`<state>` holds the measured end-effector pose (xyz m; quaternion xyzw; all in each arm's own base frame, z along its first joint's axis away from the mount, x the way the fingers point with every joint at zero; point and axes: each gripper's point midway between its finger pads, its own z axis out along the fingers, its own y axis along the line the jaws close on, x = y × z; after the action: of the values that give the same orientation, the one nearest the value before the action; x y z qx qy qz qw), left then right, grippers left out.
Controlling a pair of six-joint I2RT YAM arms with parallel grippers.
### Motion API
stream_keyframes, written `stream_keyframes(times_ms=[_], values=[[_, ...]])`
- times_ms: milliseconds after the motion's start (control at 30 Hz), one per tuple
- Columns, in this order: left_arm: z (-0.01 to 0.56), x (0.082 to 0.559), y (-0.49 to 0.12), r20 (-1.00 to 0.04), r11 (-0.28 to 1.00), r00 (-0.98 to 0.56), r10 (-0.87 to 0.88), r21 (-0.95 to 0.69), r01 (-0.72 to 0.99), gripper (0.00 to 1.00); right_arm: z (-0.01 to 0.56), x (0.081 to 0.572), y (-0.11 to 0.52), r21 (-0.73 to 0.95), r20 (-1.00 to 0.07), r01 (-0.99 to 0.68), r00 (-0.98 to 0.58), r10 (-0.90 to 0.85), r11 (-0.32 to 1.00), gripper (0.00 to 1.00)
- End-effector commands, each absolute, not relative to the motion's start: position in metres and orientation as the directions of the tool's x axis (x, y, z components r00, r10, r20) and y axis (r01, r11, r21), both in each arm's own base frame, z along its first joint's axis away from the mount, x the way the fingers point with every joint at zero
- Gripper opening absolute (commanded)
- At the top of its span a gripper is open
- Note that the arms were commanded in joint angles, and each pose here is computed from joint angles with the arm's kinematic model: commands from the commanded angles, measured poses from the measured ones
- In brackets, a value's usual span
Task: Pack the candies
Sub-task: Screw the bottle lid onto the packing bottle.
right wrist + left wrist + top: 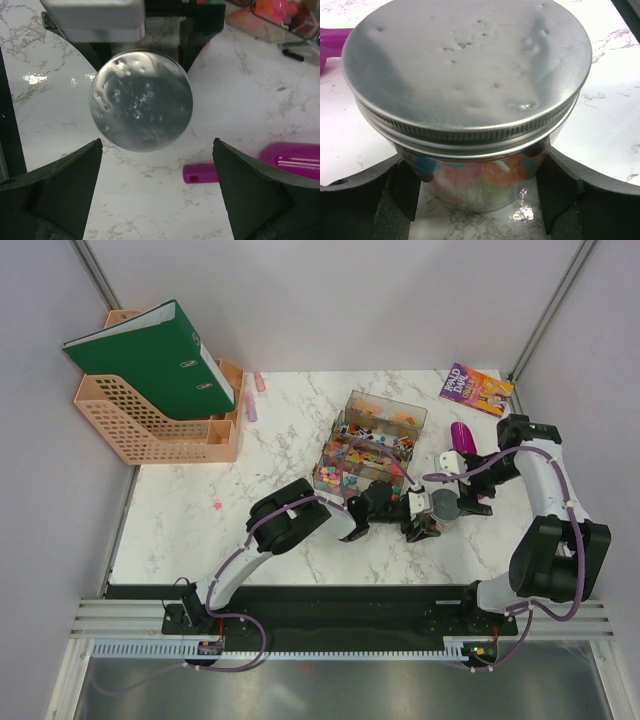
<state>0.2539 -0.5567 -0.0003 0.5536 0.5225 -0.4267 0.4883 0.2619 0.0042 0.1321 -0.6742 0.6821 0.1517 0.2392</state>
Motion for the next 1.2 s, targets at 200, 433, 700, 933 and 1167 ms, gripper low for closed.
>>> stream_keyframes(times_ms=[200,433,700,933,1167], values=[[-0.248,0.191,-0.361,-0.484,0.075,-0.118,0.867,-0.107,0.991,0.02,0.130,0.236,0.038,-0.005,-0.567,-0.992,0.103,-0.817,-0.122,0.98],[-0.249,0.192,-0.360,-0.481,0.080,-0.123,0.868,-0.110,0.991,0.02,0.119,0.219,0.045,0.028,-0.537,-0.978,0.162,-0.828,-0.209,0.98],[-0.249,0.192,-0.361,-0.482,0.079,-0.123,0.867,-0.109,0.991,0.02,0.110,0.213,0.045,0.077,-0.528,-0.974,0.141,-0.837,-0.212,0.98],[-0.250,0.193,-0.361,-0.480,0.081,-0.123,0.869,-0.108,0.991,0.02,0.105,0.212,0.043,0.106,-0.522,-0.973,0.121,-0.844,-0.205,0.96],[-0.249,0.193,-0.362,-0.482,0.080,-0.123,0.868,-0.108,0.991,0.02,0.105,0.214,0.044,0.138,-0.524,-0.977,0.065,-0.849,-0.160,0.72]])
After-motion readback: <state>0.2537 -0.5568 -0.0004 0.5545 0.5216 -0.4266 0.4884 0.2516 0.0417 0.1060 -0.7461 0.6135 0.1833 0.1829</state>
